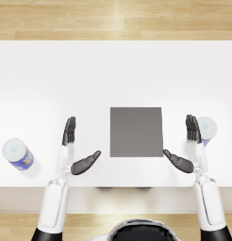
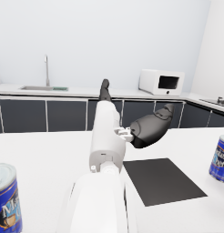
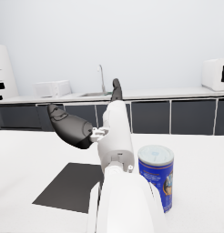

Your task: Pick up the blue can on the left and place it in the middle, then pick up the blue can on the right and place it on top of the can in the middle

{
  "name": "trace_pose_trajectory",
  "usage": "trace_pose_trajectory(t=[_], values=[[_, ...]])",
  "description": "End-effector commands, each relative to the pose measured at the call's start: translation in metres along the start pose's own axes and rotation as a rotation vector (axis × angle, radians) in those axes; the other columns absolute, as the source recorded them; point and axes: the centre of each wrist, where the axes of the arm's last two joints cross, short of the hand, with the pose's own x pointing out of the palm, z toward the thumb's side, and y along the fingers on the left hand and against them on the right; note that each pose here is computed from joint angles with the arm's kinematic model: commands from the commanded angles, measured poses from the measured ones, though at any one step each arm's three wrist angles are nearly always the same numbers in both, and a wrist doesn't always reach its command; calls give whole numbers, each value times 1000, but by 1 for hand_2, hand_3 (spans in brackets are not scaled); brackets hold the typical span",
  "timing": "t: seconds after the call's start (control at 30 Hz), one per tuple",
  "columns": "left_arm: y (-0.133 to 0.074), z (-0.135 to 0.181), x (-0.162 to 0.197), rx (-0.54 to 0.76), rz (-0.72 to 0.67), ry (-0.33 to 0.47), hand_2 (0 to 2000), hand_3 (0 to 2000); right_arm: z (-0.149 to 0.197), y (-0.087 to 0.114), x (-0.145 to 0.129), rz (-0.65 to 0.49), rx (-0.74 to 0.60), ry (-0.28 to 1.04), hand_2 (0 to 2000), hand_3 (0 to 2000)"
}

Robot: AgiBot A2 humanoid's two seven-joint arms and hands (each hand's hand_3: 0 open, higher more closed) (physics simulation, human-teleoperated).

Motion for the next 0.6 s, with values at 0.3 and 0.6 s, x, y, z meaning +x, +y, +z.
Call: trace_pose_trajectory(t=[0.3, 0.6], values=[[-57, 74, -100, 227, 556, 463, 0, 0, 40, 2, -55, -258, -141, 398, 0, 0], [-78, 51, -121, 110, 676, 465, 0, 0, 18, 5, -66, -297, -48, 412, 0, 0]])
